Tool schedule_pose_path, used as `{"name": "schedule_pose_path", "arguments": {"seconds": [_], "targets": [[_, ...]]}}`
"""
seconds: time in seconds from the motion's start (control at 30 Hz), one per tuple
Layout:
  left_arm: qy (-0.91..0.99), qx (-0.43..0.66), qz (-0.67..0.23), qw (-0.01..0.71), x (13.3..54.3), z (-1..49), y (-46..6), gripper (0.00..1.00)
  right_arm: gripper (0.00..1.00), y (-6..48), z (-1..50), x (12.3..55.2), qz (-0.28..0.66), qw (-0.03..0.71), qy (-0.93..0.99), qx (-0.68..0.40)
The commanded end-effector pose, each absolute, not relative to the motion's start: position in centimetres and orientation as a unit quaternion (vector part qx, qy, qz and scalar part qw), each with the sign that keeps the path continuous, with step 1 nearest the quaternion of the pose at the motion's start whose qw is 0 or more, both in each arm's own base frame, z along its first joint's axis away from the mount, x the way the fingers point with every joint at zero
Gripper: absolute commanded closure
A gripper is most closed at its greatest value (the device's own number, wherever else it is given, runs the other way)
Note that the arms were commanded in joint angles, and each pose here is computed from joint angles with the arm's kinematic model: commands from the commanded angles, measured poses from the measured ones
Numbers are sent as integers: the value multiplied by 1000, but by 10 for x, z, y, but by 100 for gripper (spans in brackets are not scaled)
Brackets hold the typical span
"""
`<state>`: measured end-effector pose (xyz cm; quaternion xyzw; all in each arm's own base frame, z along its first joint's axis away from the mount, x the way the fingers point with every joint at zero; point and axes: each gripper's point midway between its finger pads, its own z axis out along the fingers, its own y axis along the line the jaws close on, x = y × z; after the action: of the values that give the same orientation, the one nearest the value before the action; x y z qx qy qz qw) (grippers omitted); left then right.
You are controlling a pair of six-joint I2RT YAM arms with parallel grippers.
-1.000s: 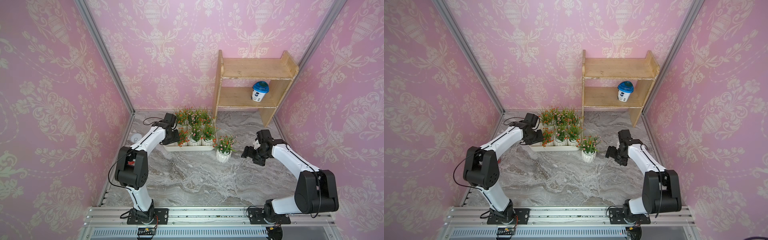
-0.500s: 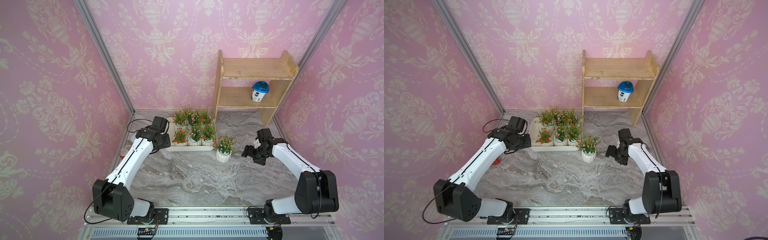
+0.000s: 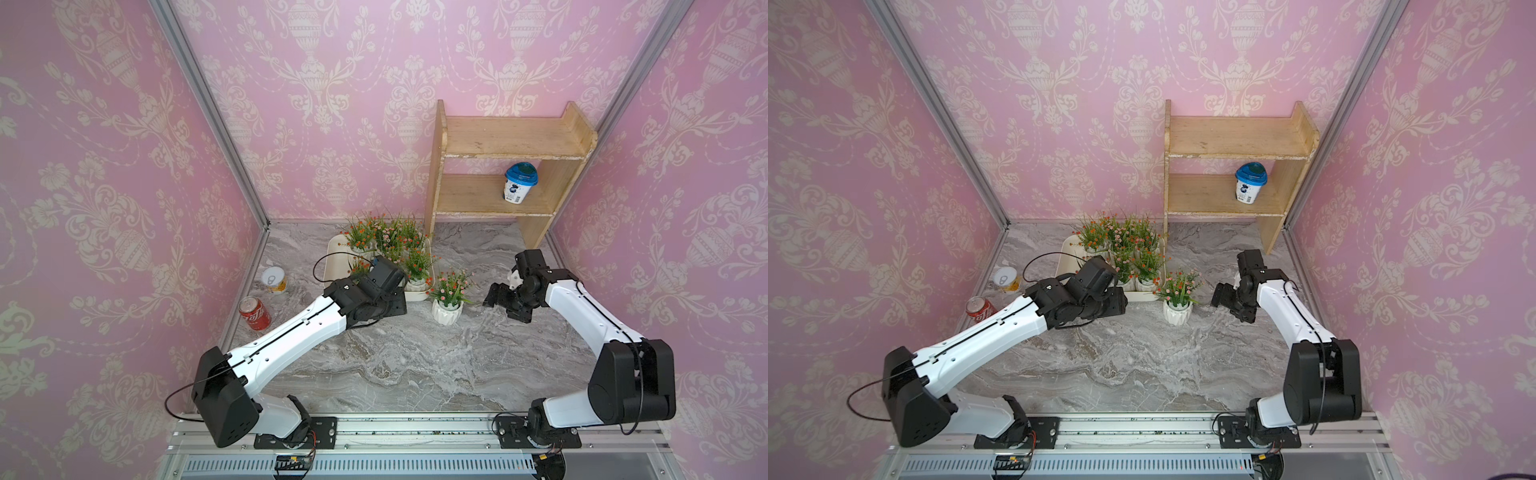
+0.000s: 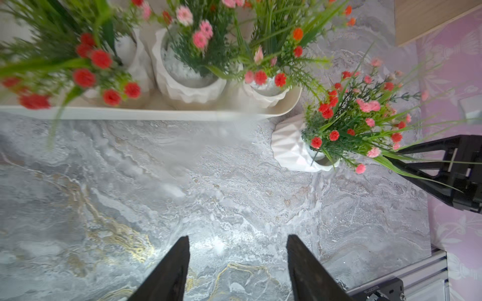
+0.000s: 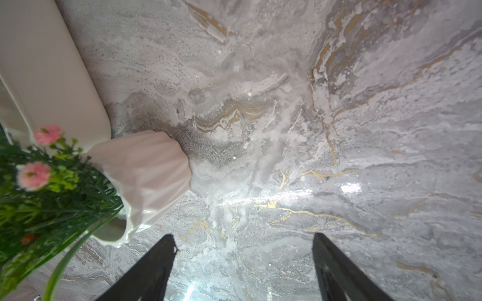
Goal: Put the potted gypsophila into the storage box
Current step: Place the baby's breath potted plant at the storage box, then pick up the baby's breath potted plant from the center of the board.
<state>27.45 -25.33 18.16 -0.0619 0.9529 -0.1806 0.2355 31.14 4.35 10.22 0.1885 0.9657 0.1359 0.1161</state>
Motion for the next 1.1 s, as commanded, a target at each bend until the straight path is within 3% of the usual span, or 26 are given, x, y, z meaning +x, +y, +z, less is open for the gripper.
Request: {"name": "schedule_pose_path", "arguments": {"seconds": [0.0,0.47,1.07], "targets": [[937,-140,-214,239,290,171,-274,37,15,38,96,325,128,108,970,176],[935,-178,-215,219,313,129,-327,40,16,57,61,364,180,94,964,172],[950,-157,-192,191,319,100,-353,43,17,86,50,368,192,88,967,145]]}}
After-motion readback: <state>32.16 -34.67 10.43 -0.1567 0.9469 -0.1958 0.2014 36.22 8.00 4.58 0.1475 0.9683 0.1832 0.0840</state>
